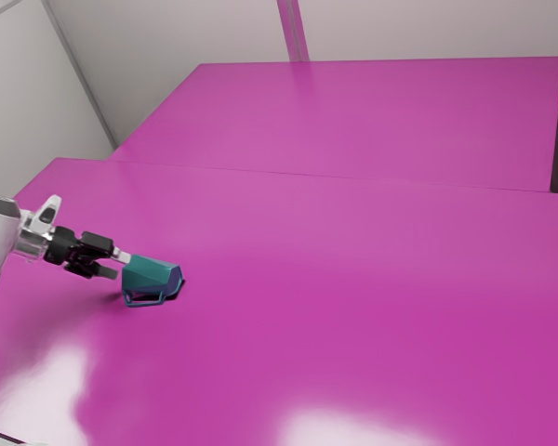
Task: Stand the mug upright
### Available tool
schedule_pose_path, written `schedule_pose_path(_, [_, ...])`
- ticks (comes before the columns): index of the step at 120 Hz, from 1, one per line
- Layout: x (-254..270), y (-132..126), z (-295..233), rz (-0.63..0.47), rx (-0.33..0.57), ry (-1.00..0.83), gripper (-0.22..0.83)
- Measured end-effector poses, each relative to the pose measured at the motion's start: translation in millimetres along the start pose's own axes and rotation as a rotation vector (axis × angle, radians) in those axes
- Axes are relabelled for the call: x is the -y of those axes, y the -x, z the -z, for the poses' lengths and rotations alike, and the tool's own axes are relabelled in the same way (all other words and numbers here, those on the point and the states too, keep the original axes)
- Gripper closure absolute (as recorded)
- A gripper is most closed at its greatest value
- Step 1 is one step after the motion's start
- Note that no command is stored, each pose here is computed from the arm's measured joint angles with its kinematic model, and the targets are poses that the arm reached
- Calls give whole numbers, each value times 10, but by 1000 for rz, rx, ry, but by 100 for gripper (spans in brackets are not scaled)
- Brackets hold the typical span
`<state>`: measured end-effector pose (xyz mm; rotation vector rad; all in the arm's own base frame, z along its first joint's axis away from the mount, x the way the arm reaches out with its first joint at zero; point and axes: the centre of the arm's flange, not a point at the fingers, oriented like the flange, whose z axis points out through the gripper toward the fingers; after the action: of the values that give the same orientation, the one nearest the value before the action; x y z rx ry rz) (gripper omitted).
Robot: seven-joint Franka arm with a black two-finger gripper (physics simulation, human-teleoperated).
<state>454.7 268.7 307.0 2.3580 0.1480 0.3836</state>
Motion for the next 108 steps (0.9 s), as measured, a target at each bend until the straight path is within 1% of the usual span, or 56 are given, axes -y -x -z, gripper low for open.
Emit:
schedule_pose_path(49, [9,-9,-281,-35,21,46,2])
schedule_pose_path(78, [-26,-28,-335,-56,20,56,3])
schedule_pose_path(92, [-28,-26,-344,-62,19,59,8])
schedule_pose_path(108, [-37,-28,-358,-67,18,64,22])
